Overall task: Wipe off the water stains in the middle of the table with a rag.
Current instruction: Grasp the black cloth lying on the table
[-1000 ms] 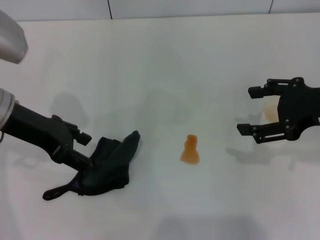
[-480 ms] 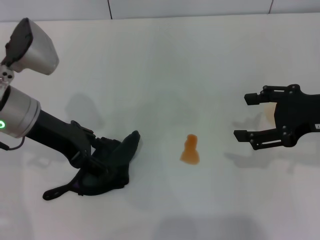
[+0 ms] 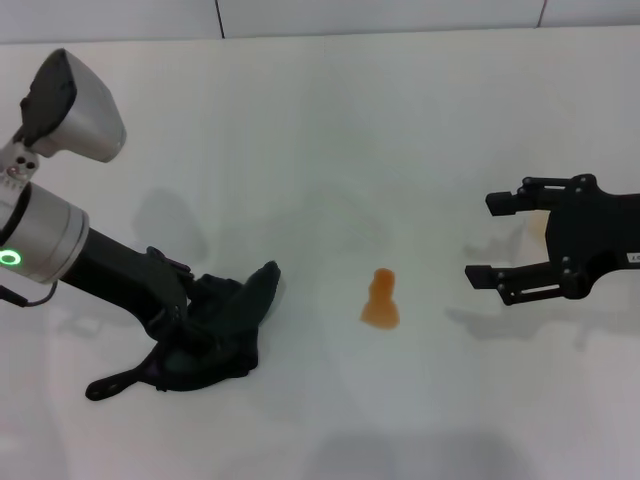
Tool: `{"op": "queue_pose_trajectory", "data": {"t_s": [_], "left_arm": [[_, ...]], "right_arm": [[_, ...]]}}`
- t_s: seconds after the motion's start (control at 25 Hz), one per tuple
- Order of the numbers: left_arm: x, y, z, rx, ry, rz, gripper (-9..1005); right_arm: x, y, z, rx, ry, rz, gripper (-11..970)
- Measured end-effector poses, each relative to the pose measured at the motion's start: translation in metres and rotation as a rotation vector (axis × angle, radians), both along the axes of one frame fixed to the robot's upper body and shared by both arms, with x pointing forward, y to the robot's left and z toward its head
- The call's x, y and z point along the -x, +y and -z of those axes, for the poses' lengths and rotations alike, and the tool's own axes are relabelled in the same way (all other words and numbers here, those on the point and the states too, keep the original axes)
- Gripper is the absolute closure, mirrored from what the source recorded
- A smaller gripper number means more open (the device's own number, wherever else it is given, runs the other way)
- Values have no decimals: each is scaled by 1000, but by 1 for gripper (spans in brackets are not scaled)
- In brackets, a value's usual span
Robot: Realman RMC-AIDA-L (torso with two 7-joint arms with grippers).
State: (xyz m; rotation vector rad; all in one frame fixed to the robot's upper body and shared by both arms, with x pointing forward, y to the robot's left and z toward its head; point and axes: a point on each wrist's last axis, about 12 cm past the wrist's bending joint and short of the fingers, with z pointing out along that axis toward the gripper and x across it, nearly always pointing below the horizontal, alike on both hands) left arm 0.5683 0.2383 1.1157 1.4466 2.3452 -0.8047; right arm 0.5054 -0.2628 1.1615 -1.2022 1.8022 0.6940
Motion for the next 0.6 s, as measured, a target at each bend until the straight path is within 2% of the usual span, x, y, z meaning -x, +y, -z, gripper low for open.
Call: {"op": "queue_pose_trajectory", "data": {"t_s": [0.6], "left_arm": [[1,-4,4,2,-5,10,107]], "right_arm": [[1,0,1,-1,3,3,96]]}}
